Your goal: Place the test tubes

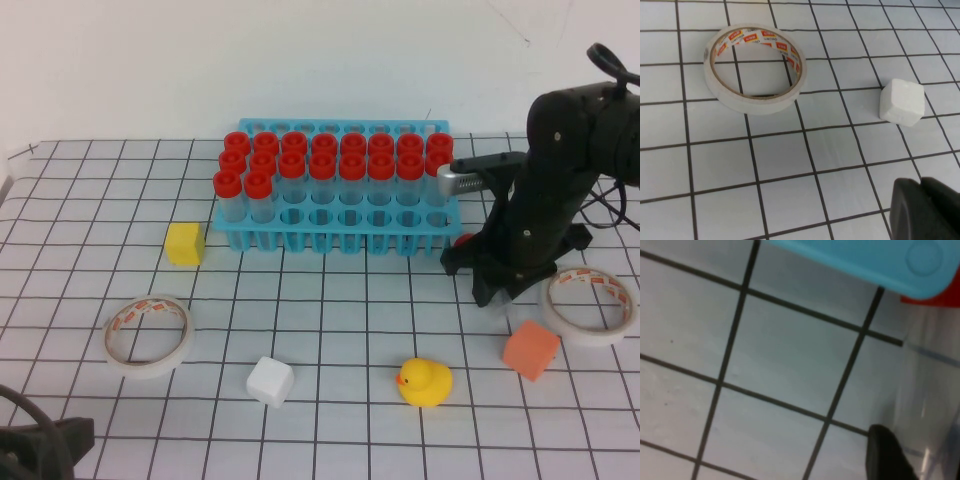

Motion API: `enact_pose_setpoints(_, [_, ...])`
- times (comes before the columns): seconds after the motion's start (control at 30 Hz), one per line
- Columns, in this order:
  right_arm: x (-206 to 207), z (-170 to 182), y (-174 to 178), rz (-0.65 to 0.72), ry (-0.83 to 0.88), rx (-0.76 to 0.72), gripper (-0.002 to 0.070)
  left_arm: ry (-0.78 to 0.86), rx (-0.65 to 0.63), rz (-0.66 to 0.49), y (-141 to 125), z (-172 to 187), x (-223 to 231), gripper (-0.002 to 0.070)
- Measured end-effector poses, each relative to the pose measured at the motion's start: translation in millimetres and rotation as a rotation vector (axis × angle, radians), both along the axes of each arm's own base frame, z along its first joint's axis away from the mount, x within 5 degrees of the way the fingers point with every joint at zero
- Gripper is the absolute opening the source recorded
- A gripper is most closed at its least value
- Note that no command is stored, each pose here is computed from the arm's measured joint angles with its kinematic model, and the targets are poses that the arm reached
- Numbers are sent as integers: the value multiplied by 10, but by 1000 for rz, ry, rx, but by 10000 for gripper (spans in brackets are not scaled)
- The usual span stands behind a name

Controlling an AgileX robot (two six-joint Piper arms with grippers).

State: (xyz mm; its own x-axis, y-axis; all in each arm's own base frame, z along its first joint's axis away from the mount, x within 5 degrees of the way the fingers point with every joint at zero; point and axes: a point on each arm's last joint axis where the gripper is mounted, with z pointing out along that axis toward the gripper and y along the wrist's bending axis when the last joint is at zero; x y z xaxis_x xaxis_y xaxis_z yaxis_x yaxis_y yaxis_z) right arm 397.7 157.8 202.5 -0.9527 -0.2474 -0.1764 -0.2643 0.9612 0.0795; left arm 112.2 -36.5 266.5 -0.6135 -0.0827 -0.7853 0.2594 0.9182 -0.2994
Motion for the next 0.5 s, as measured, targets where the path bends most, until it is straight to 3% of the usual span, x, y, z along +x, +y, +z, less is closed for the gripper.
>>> enact_pose_setpoints(0.17, [58,178,-24,-3,-25,-42,233,-7,13,-9,0,0,0,-1])
enact_pose_setpoints(0.3, [134,446,-127,-74,-73,-156,233,-13,25,-18,0,0,0,-1])
enact_pose_setpoints(0.5, [242,859,-271,-156,-230,-288,233,-14,27,-19,0,0,0,-1])
